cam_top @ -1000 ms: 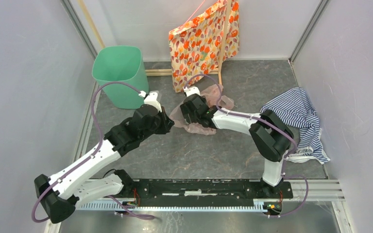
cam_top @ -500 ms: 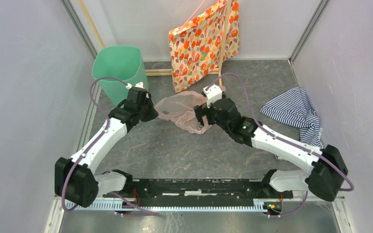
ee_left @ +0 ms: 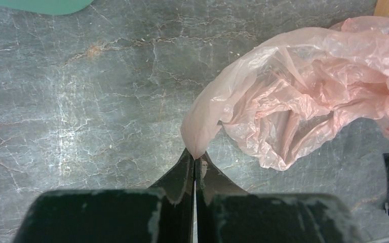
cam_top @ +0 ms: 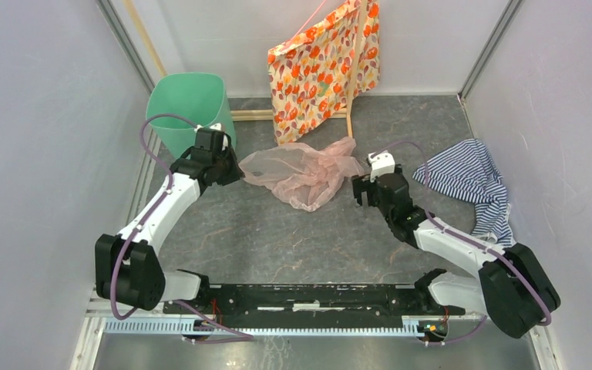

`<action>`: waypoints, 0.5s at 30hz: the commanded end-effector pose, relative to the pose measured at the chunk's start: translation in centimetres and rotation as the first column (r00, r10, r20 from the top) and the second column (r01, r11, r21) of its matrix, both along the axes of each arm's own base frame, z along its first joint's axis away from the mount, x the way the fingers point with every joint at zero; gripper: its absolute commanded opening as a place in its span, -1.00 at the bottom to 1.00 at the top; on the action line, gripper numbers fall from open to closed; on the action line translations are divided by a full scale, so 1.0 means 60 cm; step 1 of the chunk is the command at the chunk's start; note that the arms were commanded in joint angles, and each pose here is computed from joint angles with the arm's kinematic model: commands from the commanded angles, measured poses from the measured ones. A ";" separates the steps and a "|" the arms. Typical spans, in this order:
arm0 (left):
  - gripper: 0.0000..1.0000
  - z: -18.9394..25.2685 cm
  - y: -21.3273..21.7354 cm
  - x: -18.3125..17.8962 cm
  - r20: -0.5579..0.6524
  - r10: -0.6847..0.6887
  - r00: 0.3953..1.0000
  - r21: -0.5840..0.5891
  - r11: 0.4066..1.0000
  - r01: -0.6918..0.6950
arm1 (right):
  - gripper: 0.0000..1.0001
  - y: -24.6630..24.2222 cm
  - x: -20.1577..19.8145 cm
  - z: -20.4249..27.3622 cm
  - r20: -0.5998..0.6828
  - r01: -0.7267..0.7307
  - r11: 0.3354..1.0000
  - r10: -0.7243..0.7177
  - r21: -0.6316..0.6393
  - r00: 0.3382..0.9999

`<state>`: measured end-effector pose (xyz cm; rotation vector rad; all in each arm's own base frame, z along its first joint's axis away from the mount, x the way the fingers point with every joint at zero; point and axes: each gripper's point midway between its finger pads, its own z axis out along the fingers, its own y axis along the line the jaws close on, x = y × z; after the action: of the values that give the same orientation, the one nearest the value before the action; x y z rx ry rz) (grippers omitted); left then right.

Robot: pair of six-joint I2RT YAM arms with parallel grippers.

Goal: Put the trash bags into the trash bin

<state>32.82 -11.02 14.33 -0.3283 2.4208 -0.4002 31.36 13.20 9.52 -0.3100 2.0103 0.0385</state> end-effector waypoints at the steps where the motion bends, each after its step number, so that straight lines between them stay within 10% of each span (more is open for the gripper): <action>1: -0.96 0.017 -0.001 0.013 0.034 -0.057 0.998 0.016 0.998 0.056 | 0.96 0.019 0.046 0.055 0.163 -0.041 0.989 0.017 0.143 0.986; 15: -0.96 0.020 -0.008 0.024 0.045 -0.069 0.997 -0.003 0.998 0.069 | 0.75 0.092 0.102 0.056 0.174 -0.165 0.968 0.133 0.188 0.976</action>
<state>32.83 -11.11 13.68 -0.3037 2.4462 -0.4098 35.13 16.63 8.27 -0.3403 1.9445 0.2221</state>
